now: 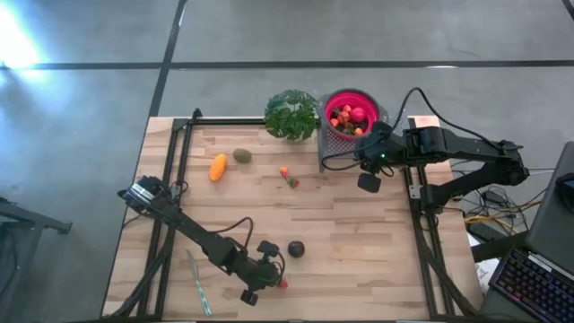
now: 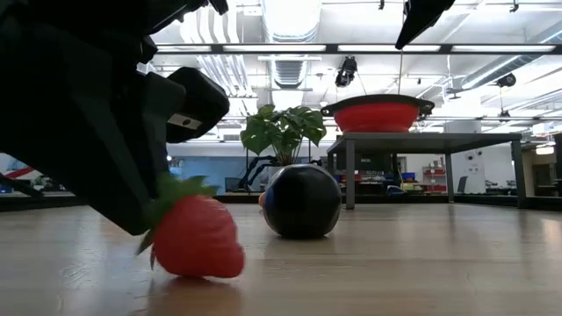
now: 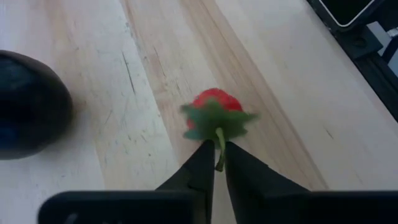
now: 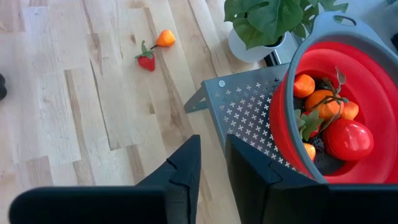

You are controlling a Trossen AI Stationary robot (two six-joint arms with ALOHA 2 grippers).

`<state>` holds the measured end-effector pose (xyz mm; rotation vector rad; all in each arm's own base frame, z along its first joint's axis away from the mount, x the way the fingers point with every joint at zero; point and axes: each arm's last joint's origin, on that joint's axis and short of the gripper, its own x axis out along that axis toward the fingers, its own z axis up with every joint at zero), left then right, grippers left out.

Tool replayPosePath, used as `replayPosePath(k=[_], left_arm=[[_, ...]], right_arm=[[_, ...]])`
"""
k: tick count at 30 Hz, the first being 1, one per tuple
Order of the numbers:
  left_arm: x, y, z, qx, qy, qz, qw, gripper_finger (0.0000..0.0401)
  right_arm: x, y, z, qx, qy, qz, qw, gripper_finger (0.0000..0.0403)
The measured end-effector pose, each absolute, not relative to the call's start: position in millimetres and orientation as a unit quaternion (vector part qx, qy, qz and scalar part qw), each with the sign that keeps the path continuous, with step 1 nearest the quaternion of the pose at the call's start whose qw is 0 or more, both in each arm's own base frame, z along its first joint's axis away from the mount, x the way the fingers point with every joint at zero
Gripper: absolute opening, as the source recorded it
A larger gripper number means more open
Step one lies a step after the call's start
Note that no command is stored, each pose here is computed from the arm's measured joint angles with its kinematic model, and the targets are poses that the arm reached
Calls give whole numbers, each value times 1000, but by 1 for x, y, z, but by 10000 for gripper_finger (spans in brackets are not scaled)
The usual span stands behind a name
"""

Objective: Pick & Place Fruit
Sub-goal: Put the strawberry into the red strainer bowl on the shelf

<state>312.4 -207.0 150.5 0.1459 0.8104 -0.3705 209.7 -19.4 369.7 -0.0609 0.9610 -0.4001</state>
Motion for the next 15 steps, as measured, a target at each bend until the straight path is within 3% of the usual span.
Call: replayPosePath(k=[5, 15], left_arm=[[313, -206, 151, 72, 391, -179, 900, 10], [313, -202, 161, 73, 372, -138, 915, 7]], right_arm=[[210, -19, 370, -29, 459, -191, 867, 92], [210, -19, 370, -27, 459, -192, 867, 115]])
